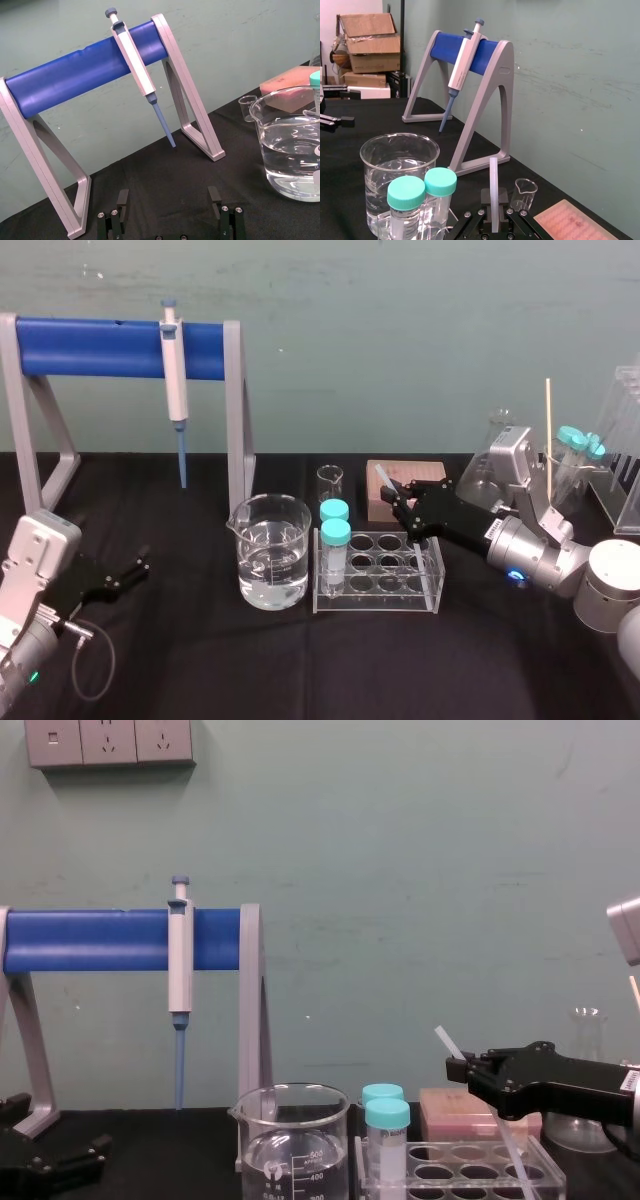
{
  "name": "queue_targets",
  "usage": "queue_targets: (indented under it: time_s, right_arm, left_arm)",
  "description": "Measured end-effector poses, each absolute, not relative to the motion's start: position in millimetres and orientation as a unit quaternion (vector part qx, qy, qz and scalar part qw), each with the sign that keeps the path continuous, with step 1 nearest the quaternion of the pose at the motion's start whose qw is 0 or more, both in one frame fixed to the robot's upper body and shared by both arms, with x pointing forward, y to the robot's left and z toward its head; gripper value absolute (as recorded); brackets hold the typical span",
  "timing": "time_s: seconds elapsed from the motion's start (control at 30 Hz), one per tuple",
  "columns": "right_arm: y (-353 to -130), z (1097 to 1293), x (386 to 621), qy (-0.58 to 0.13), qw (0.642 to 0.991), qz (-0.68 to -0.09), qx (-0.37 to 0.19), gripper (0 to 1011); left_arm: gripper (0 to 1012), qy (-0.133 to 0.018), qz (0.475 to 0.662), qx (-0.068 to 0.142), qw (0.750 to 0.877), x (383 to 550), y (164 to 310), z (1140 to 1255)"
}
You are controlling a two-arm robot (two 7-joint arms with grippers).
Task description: Pick up the stirring rod with one hand, then place it down.
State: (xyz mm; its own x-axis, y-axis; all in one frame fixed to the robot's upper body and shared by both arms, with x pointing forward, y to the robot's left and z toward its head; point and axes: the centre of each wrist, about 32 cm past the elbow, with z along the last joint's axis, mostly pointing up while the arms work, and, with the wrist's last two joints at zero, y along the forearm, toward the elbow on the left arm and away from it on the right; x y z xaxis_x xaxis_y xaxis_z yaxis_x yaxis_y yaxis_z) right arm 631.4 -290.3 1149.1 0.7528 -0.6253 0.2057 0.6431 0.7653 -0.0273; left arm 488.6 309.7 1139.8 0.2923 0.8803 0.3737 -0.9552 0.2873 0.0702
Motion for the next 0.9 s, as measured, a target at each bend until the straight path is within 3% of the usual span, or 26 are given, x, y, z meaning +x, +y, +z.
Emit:
queue_targets:
  time_s: [0.4, 0.9]
  right_arm:
    - [-290, 1149.1, 631, -0.093, 0.935, -0.339, -0.048, 78]
    - [-290, 1164.5, 621, -0.106, 0.926, -0.363, 0.017, 78]
  left_arm:
    - [1000, -0.132, 0.58, 0.142, 0.791, 488.6, 309.7, 1139.8]
    - [1000, -0.132, 0.58, 0.141, 0.791, 488.6, 309.7, 1139.8]
